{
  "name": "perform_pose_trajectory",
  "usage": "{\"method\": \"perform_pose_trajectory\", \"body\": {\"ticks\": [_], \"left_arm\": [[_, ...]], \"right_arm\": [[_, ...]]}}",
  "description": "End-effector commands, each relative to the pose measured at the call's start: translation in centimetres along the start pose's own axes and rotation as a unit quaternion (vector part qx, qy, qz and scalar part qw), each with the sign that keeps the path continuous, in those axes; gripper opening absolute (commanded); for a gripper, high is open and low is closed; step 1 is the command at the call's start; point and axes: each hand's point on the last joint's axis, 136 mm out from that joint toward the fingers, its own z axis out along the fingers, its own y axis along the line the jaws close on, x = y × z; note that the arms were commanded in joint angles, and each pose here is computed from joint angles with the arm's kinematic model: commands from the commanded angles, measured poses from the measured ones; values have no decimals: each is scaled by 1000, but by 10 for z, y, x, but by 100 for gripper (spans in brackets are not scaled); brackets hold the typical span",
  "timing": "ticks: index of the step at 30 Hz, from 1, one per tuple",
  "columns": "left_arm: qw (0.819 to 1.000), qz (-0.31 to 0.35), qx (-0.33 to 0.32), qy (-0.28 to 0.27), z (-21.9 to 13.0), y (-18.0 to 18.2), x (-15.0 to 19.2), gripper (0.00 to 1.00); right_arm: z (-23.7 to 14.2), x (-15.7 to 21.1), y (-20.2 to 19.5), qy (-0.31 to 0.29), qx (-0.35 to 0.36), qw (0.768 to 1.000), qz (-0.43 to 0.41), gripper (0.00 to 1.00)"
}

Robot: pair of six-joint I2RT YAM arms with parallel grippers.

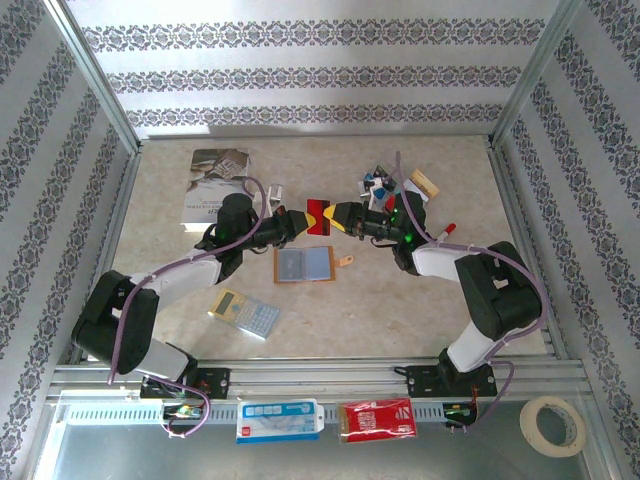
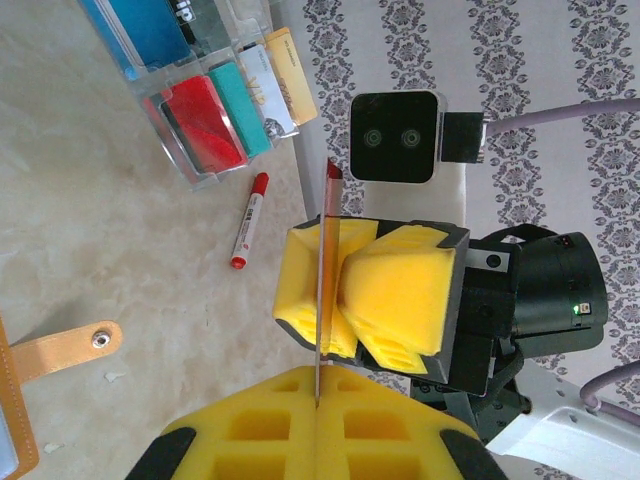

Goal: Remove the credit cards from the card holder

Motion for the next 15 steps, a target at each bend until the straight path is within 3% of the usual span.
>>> {"method": "perform_pose_trajectory", "body": {"ticks": [1, 3, 8, 11, 15], "left_arm": [[1000, 10, 20, 3, 3, -10, 1, 3], [1000, 9, 17, 0, 3, -9, 1, 3], [1000, 8, 4, -4, 2, -3, 0, 5], [1000, 1, -18, -6, 1, 8, 0, 18], [993, -20, -112, -28, -16, 52, -6, 31]], "right_arm": [[4, 3, 19, 12, -35, 999, -33, 20], [4, 4, 18, 12, -34, 999, -33, 19], [4, 3, 15, 9, -30, 999, -33, 5], [3, 2, 10, 8, -17, 999, -37, 1], [0, 4, -12, 12, 36, 998, -42, 0]]}}
